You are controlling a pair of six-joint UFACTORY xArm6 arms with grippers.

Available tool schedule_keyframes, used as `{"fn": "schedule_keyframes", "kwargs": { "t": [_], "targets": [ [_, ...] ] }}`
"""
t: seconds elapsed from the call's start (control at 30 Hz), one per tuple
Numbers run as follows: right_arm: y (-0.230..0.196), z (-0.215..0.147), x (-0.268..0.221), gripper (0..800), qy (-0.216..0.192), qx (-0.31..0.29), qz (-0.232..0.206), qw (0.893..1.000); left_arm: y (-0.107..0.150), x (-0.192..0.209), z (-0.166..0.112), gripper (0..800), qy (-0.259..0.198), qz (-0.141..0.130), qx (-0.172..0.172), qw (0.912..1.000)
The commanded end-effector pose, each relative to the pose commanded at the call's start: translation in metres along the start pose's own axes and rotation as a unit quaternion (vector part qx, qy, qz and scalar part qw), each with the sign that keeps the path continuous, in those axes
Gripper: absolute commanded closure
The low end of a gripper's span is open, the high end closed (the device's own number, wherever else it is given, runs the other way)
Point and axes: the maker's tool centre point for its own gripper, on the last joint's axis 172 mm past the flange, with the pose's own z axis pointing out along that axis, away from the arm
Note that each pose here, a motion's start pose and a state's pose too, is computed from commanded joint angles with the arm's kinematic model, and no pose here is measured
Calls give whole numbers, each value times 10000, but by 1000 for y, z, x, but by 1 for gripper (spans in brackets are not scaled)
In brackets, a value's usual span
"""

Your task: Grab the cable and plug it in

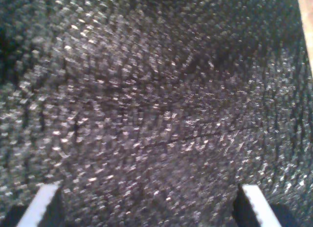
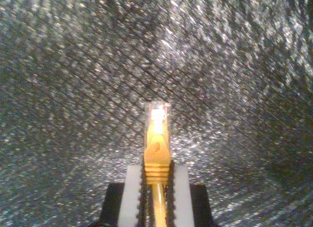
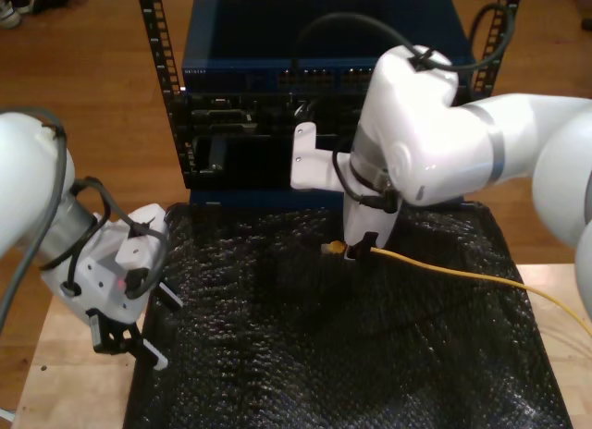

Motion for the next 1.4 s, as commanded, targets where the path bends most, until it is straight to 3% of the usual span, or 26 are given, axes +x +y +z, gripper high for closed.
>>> {"fn": "schedule_keyframes", "kwargs": {
  "t": [0.27, 0.6, 0.83, 1.0, 1.4],
  "targets": [
    [-8, -33, -1, 793, 512, 161, 90, 9985, -17, 55, 8, 0, 635, 156, 26, 9979],
    [-13, -66, -6, 794, 682, 12, 27, 9977, -35, 111, -7, 0, 1268, 300, 295, 9910],
    [-20, -65, -8, 794, 1217, 266, 112, 9921, -39, 140, -6, 0, 1536, 430, 291, 9868],
    [-27, -65, -9, 794, 1306, 421, 128, 9905, -38, 152, -3, 0, 1619, 622, 281, 9844],
    [-32, -94, 12, 793, 1713, 269, 147, 9847, -45, 194, -34, 1, 2121, 917, 481, 9717]
  ]
}}
